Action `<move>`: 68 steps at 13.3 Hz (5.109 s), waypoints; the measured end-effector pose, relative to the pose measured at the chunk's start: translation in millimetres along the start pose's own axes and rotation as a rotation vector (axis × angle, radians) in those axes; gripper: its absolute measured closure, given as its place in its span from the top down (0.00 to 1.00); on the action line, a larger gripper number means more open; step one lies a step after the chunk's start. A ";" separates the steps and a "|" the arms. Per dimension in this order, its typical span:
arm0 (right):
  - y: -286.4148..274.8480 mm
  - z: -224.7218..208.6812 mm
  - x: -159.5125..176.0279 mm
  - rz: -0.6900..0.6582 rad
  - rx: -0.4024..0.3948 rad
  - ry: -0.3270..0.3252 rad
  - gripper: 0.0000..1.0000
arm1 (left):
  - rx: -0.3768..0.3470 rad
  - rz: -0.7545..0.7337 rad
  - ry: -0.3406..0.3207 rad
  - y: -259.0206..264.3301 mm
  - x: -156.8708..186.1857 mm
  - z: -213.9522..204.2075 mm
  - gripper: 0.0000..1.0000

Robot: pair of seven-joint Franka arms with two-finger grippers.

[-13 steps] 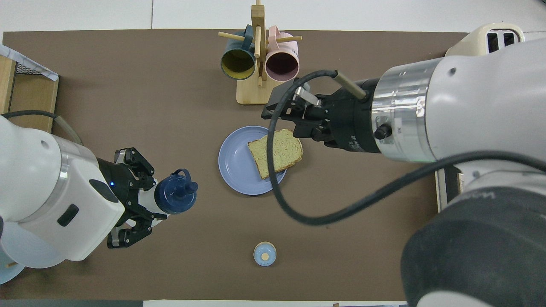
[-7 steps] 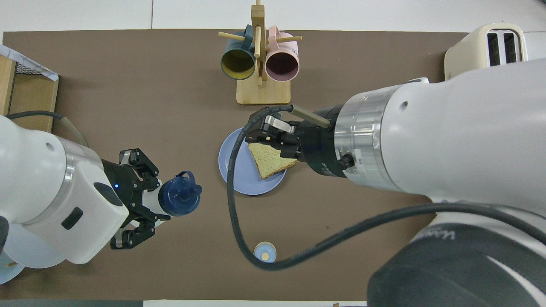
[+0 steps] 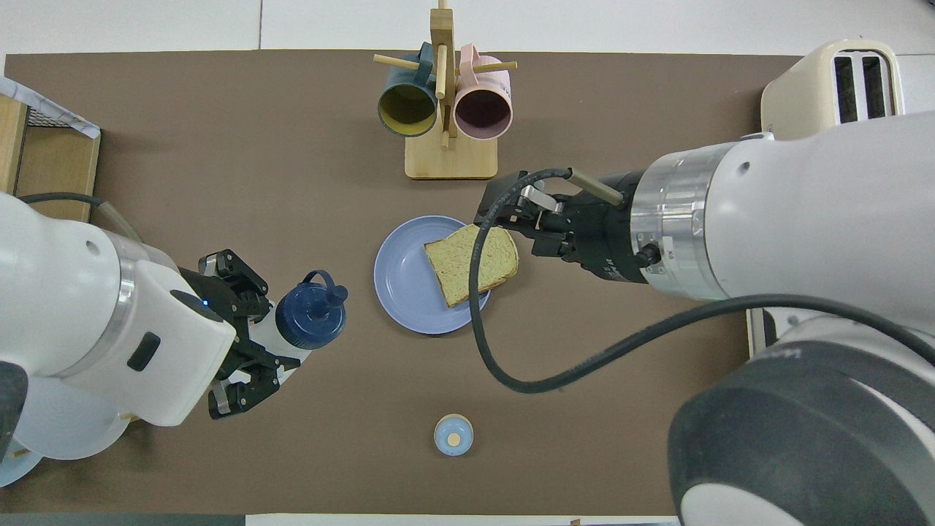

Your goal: Put bread on plate and add seasoning

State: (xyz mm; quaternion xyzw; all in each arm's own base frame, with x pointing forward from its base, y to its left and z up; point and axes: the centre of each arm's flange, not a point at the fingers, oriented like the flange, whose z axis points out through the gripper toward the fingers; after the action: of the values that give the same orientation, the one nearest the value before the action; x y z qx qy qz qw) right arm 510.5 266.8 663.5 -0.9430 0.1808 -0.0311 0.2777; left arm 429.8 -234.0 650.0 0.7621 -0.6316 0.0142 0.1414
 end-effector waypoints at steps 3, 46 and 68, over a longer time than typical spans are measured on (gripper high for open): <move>9.3 3.2 1.6 0.013 -0.012 -0.004 0.77 | -0.003 -0.032 0.001 -1.0 -2.6 5.0 0.40; -63.8 59.5 -67.8 -0.087 0.069 -0.048 0.17 | 0.029 -0.152 0.013 -6.3 12.9 76.3 0.40; -46.2 42.8 -29.8 -0.035 0.134 -0.036 0.05 | 0.045 -0.158 0.031 -5.2 14.7 71.8 0.40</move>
State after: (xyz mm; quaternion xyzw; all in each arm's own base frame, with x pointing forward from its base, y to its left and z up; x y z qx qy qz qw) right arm 504.5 335.5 653.3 -0.9258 0.1566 -0.0311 0.3426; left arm 426.5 -264.0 583.1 0.8122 -0.5670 0.0291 0.1345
